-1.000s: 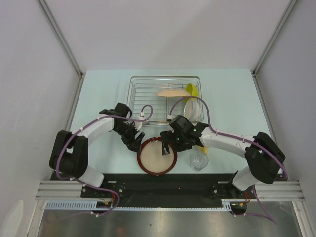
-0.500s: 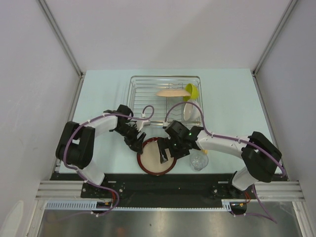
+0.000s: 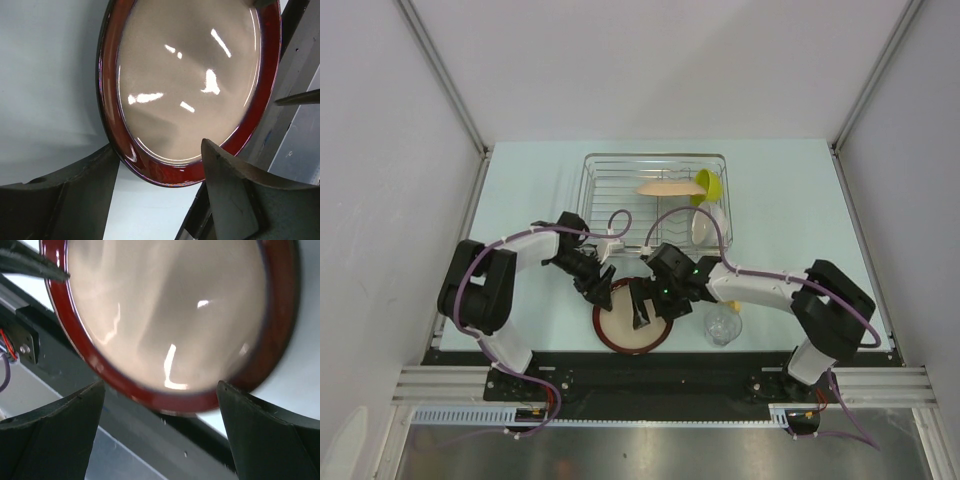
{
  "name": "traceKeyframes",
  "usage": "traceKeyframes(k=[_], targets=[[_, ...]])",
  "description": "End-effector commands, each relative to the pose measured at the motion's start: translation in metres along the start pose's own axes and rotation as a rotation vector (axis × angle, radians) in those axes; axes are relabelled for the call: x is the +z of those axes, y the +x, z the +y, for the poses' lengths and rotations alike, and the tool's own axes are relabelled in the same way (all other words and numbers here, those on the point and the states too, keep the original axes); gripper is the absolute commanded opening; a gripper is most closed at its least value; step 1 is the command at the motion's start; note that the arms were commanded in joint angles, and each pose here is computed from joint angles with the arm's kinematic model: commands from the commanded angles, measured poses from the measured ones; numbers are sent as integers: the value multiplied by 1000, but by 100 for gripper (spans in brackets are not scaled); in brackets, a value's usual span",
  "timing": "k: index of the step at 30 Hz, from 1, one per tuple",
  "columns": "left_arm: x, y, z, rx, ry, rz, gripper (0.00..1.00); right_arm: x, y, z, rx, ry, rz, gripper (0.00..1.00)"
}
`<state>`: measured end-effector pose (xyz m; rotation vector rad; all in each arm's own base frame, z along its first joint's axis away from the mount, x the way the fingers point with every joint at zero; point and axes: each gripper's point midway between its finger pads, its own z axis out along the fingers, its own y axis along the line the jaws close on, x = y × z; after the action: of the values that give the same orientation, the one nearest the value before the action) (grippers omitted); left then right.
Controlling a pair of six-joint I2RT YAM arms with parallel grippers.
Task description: Load the mixed dishes into the dish rack
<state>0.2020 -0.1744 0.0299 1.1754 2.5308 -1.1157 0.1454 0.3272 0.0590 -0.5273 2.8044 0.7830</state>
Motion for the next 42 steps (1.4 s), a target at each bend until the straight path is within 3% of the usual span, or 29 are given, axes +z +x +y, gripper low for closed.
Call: traceKeyframes(k=[1, 13, 27, 34, 42], targets=[[6, 8, 8, 20, -2, 32, 72, 24, -7, 4, -12, -36, -21, 100], [0, 3, 1, 1, 26, 34, 66, 38, -33, 17, -29, -81, -64, 100], [-6, 5, 11, -7, 1, 16, 65, -47, -21, 20, -134, 7, -109, 100], [-9, 1, 11, -3, -4, 15, 65, -32, 20, -8, -182, 138, 49, 100], [-11, -2, 12, -3, -7, 10, 65, -17, 43, -28, -249, 183, 123, 100]])
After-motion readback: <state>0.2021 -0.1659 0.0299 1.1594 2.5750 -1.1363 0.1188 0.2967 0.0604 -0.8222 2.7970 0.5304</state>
